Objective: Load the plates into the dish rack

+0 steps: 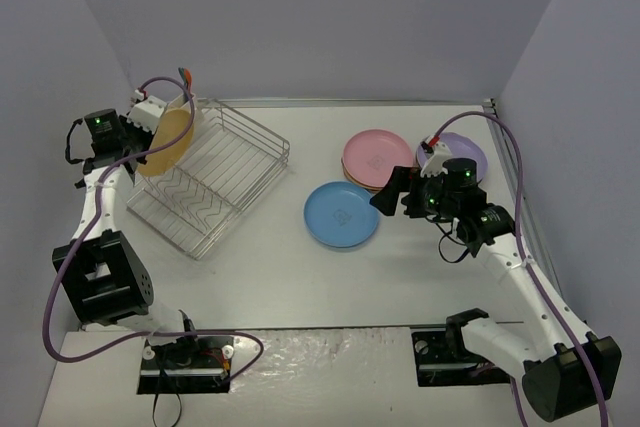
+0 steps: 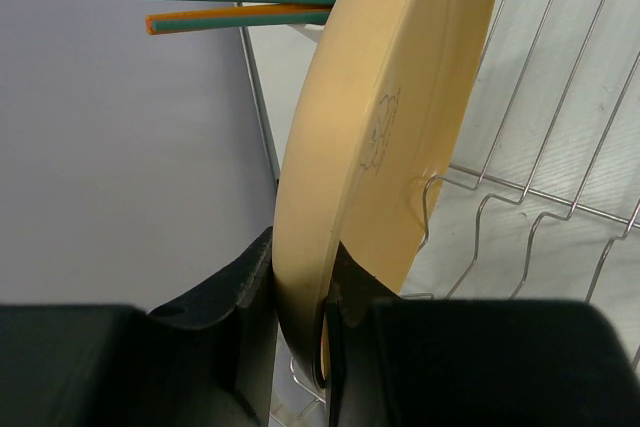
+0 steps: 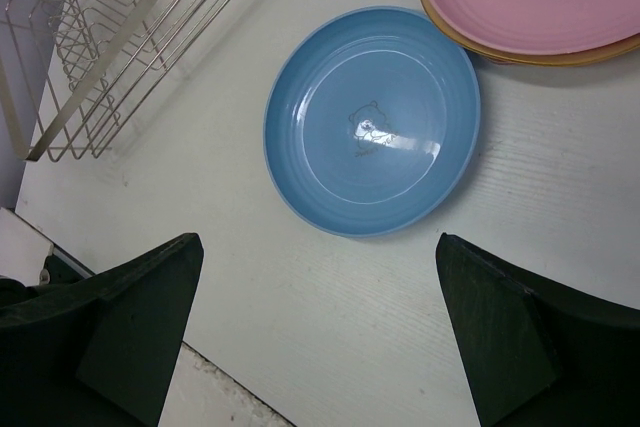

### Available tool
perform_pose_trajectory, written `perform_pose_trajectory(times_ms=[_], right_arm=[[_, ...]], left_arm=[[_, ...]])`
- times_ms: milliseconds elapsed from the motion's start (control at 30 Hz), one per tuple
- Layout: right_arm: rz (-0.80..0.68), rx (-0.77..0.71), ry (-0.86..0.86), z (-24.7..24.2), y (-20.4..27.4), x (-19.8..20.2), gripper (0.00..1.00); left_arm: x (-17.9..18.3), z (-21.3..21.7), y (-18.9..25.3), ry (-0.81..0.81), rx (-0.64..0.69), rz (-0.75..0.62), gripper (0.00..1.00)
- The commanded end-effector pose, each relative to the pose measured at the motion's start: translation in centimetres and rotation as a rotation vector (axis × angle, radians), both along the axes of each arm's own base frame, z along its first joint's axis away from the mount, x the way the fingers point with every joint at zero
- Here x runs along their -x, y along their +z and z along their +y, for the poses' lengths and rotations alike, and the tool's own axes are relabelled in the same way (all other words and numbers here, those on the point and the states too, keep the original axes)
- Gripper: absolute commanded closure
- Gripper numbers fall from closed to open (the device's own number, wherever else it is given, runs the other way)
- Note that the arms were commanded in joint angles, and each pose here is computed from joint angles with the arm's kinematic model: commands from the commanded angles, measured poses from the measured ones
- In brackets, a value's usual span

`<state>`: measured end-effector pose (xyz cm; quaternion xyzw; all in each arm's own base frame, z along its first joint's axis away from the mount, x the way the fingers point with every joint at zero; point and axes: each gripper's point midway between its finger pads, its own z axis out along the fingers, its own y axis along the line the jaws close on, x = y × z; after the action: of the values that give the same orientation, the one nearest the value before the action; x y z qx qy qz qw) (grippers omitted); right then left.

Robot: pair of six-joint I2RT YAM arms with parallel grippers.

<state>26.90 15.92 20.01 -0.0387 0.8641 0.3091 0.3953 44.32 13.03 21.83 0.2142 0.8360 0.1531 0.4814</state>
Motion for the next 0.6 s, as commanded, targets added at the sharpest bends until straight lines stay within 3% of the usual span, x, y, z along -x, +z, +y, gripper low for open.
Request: perform_pose_trajectory(times_ms=[0,200,567], right_arm=[[-0.062,-0.017,0.018,0.4,1.1,-0.3,0.00],[-0.059,-0.019,0.025,0.5,1.1,-0.2,0.00],[-0.061,-0.019,0.027,0.4,1.0,0.0,0.00]], left_arm=[[-0.5,1.2,3.1,0.010,-0.035,-0.105,1.00],[-0.9,1.3,7.3,-0.002,-0.071,-0.174,1.00],[-0.7,2.1,8.0,0.023,-0.122,-0.170,1.00]])
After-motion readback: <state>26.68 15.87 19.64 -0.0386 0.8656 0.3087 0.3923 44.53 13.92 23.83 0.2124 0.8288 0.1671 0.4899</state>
